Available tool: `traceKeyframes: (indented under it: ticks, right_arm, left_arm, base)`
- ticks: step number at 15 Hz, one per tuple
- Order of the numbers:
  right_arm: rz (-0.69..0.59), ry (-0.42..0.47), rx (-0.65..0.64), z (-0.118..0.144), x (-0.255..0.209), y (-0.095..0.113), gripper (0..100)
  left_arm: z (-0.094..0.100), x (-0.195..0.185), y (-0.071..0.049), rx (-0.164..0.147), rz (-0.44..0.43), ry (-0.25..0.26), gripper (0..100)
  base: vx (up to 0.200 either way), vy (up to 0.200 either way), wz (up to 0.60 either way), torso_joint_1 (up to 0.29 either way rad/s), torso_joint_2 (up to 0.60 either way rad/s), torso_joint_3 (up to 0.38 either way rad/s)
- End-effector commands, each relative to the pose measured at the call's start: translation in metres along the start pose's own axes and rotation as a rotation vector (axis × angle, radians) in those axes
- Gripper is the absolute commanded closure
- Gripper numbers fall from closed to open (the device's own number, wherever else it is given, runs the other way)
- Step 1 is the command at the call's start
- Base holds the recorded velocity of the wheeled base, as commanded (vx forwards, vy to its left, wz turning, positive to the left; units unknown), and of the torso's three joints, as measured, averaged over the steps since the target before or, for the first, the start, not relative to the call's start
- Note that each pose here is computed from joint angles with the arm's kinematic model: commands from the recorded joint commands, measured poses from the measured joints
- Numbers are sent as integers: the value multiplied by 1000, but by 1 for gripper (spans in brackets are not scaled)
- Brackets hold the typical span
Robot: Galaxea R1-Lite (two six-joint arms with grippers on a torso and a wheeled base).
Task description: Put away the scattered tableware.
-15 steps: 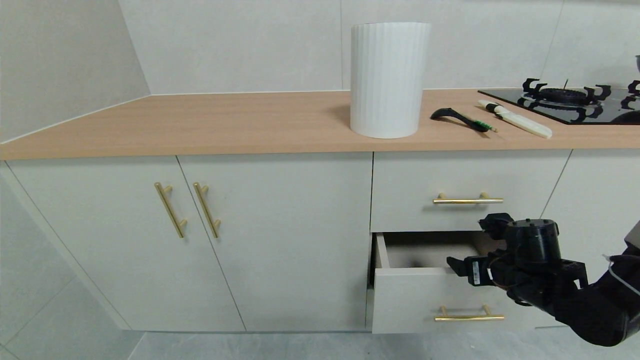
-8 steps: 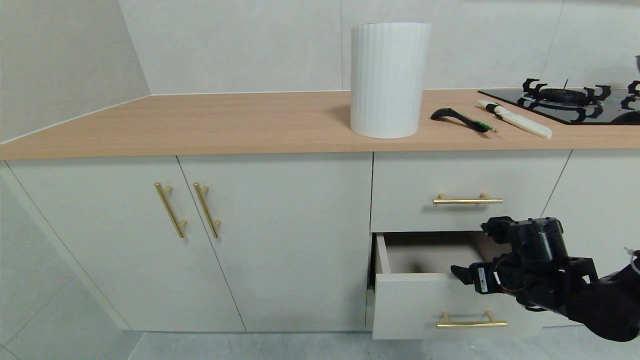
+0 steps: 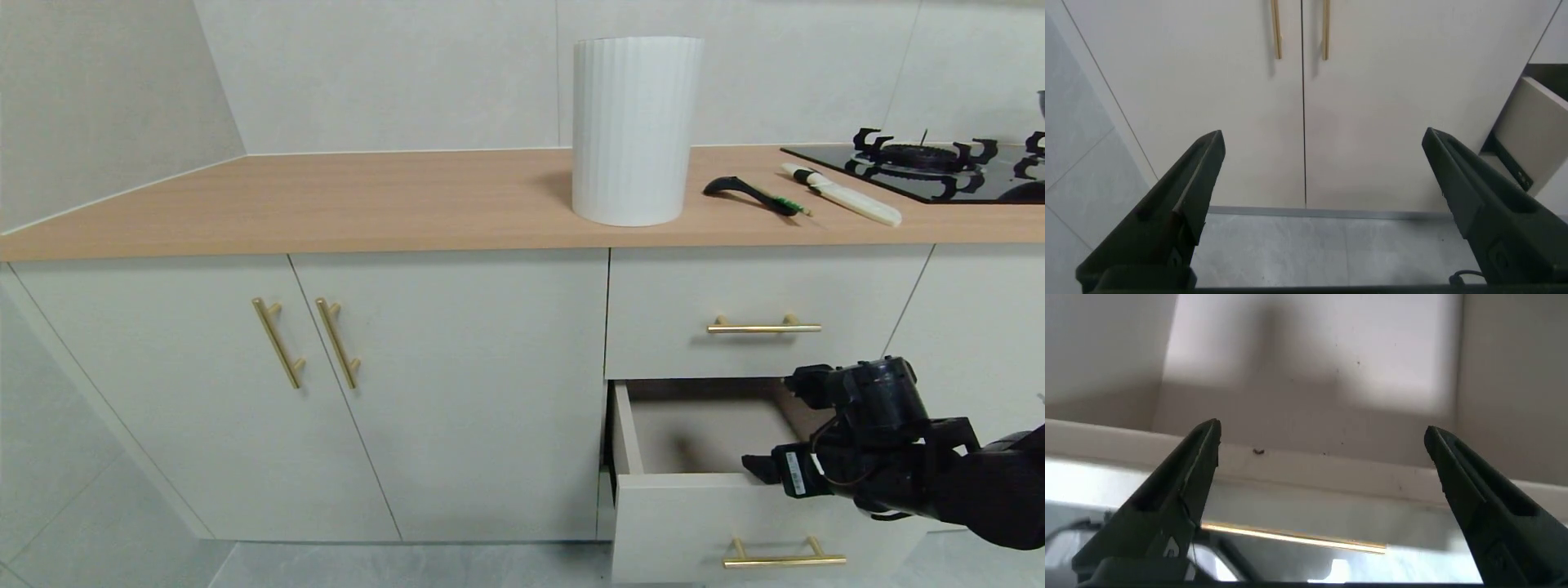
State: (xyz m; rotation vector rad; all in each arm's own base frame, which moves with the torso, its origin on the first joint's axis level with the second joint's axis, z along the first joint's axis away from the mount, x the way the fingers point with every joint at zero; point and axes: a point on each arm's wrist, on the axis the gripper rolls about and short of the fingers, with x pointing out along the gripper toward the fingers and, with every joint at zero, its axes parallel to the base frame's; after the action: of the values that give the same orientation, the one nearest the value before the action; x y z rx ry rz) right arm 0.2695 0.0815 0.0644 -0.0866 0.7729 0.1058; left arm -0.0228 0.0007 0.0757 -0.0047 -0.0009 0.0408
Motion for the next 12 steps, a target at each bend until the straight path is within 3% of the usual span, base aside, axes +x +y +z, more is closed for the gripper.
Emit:
traceKeyframes:
  ticks: [1, 12]
  right_arm:
    - [0, 1, -4, 1, -1, 0, 0]
    - [8, 200, -153, -15, -22, 2, 0]
  left_arm:
    - [0, 0, 0, 0, 1, 1, 0]
    - [0, 0, 0, -1, 1, 1, 0]
  base:
    - [0, 0, 0, 0, 0, 0]
    - [0, 0, 0, 0, 0, 0]
